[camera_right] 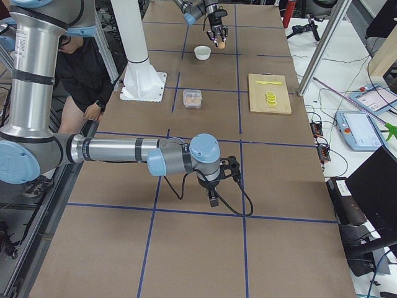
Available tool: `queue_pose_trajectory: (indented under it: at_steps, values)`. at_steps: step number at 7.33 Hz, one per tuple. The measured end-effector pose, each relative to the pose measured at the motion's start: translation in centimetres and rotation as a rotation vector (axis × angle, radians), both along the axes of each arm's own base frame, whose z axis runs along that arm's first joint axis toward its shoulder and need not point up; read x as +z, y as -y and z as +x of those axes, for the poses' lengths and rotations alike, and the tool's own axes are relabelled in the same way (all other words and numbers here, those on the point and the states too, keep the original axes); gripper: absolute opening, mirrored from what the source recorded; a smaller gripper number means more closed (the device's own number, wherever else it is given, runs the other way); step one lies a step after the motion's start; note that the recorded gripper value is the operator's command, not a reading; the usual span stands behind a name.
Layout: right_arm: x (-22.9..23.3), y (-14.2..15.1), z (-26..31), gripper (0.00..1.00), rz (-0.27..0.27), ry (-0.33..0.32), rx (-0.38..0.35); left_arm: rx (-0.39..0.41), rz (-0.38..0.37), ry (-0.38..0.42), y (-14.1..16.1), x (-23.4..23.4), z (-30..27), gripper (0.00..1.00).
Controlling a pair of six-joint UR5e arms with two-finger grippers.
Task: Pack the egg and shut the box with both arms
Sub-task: 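Lift the egg out of the bowl and carry it to the egg box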
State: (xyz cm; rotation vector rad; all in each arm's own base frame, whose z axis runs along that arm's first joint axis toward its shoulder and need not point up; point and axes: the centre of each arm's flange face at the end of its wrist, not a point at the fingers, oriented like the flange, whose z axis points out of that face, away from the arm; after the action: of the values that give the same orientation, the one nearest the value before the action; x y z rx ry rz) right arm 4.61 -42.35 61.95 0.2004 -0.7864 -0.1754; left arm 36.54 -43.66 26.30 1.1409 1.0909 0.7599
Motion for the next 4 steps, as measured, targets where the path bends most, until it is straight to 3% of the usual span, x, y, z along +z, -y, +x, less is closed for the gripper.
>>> queue_pose_trajectory:
  at_steps: [2, 4]
  values:
    - [0.0, 0.0, 0.0, 1.0, -0.006, 0.002, 0.006, -0.051, 0.05, -0.062, -2.5, -0.8, 5.6, 0.0]
    - [0.0, -0.1, 0.1, 1.0, -0.008, 0.002, 0.009, -0.015, 0.097, -0.091, -6.2, -2.1, 13.7, 0.0]
